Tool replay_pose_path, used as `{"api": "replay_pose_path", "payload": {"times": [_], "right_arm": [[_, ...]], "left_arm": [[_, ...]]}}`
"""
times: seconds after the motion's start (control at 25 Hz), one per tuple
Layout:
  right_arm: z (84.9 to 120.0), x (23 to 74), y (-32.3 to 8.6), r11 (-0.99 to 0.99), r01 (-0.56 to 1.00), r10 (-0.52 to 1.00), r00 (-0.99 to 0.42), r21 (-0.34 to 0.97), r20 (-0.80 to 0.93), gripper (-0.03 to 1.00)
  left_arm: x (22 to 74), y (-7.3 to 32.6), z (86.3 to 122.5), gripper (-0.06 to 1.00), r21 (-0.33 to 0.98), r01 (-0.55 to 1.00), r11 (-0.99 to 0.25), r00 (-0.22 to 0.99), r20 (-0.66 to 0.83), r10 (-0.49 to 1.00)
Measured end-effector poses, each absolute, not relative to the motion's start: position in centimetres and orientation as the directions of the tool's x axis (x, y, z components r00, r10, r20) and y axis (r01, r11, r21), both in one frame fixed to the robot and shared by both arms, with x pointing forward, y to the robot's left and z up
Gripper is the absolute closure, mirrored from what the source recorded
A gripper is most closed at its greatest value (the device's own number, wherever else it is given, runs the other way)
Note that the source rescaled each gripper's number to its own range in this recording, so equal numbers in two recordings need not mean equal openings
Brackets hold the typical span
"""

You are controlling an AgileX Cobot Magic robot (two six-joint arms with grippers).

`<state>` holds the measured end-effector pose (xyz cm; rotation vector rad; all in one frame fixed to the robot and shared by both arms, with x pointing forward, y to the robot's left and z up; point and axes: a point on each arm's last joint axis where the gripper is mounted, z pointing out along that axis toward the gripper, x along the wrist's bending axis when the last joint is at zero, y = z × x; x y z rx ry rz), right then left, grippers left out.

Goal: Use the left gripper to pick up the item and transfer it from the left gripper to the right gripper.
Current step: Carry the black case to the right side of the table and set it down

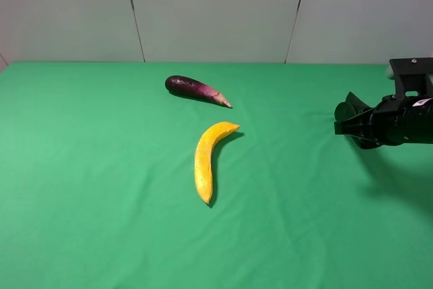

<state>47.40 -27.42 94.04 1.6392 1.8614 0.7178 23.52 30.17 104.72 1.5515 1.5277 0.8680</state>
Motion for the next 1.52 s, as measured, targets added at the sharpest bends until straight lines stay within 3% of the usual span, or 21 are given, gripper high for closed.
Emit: {"api": "replay_pose_path", "payload": {"times": [0.68, 0.76, 0.8, 0.92, 1.0, 1.16, 1.52], "right_arm": [[92.3, 45.4, -26.3, 0.125, 0.862, 0.980, -0.185, 0.491, 0.076, 0.96], [91.9, 45.2, -26.1, 0.130, 0.881, 0.977, -0.192, 0.455, 0.093, 0.85], [91.8, 45.1, -26.1, 0.132, 0.888, 0.976, -0.195, 0.440, 0.100, 0.73], [91.7, 45.0, -26.1, 0.134, 0.893, 0.975, -0.196, 0.430, 0.104, 0.22], [91.4, 45.0, -26.1, 0.136, 0.899, 0.975, -0.196, 0.417, 0.105, 0.05], [91.0, 45.0, -26.0, 0.137, 0.906, 0.975, -0.195, 0.401, 0.107, -0.02], [91.7, 45.7, -25.7, 0.144, 0.906, 0.969, -0.210, 0.398, 0.127, -0.03]], "left_arm": [[23.5, 30.2, 104.7, -0.06, 0.884, 0.468, 0.023, 0.046, -0.050, 0.998], [23.5, 30.2, 104.7, -0.06, 0.884, 0.468, 0.023, 0.046, -0.050, 0.998], [23.5, 30.2, 104.7, -0.06, 0.884, 0.468, 0.023, 0.046, -0.050, 0.998], [23.5, 30.2, 104.7, -0.06, 0.884, 0.468, 0.023, 0.046, -0.050, 0.998], [23.5, 30.2, 104.7, -0.06, 0.884, 0.468, 0.023, 0.046, -0.050, 0.998], [23.5, 30.2, 104.7, -0.06, 0.884, 0.468, 0.023, 0.046, -0.050, 0.998], [23.5, 30.2, 104.7, -0.06, 0.884, 0.468, 0.023, 0.046, -0.050, 0.998]]}}
